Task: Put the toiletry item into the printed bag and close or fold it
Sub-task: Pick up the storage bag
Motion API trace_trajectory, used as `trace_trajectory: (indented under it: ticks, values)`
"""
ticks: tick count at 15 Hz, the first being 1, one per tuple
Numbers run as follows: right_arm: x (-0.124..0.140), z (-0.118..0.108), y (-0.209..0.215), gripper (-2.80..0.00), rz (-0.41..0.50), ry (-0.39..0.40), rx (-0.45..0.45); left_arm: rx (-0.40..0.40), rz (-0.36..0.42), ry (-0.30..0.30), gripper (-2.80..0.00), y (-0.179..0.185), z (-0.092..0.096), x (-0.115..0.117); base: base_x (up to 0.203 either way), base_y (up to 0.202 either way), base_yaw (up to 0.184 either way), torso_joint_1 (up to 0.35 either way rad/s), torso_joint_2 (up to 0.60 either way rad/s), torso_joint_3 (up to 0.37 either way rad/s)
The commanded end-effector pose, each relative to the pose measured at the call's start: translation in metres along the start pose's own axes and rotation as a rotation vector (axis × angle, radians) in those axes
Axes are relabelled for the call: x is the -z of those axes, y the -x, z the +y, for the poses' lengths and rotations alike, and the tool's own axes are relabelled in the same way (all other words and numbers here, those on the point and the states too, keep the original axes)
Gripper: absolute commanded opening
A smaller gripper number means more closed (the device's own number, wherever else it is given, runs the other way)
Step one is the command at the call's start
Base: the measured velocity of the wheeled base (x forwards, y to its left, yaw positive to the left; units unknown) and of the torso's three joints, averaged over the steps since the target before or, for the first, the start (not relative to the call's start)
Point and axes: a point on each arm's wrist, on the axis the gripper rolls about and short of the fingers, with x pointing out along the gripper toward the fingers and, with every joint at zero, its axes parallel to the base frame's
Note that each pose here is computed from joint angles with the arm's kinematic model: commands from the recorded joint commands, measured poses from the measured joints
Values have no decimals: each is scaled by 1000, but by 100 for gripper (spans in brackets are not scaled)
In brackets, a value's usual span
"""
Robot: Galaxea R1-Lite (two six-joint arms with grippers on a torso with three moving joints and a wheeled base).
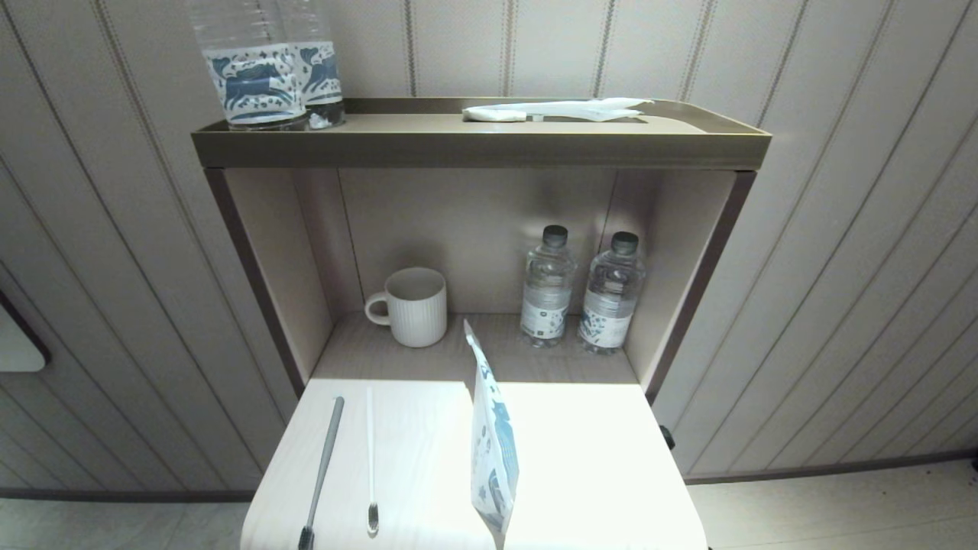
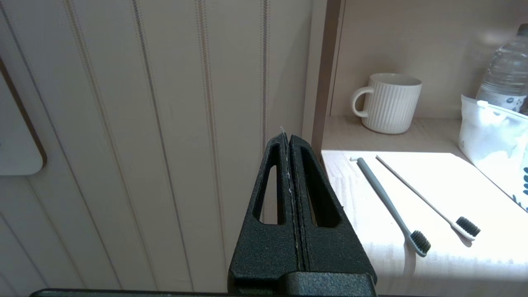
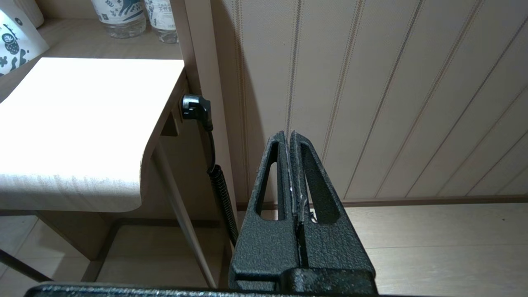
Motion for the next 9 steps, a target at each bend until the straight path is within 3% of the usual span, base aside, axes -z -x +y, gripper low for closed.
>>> trace_trajectory:
  ticks: [1,9]
  values:
    - [0,0,0,-280,1,2,-2,0,0,0,-280,0,0,0,0,0,0,0,0,0]
    - [-1,0,0,-280,0,8,-1,-1,0,0,-280,0,0,0,0,0,0,0,0,0]
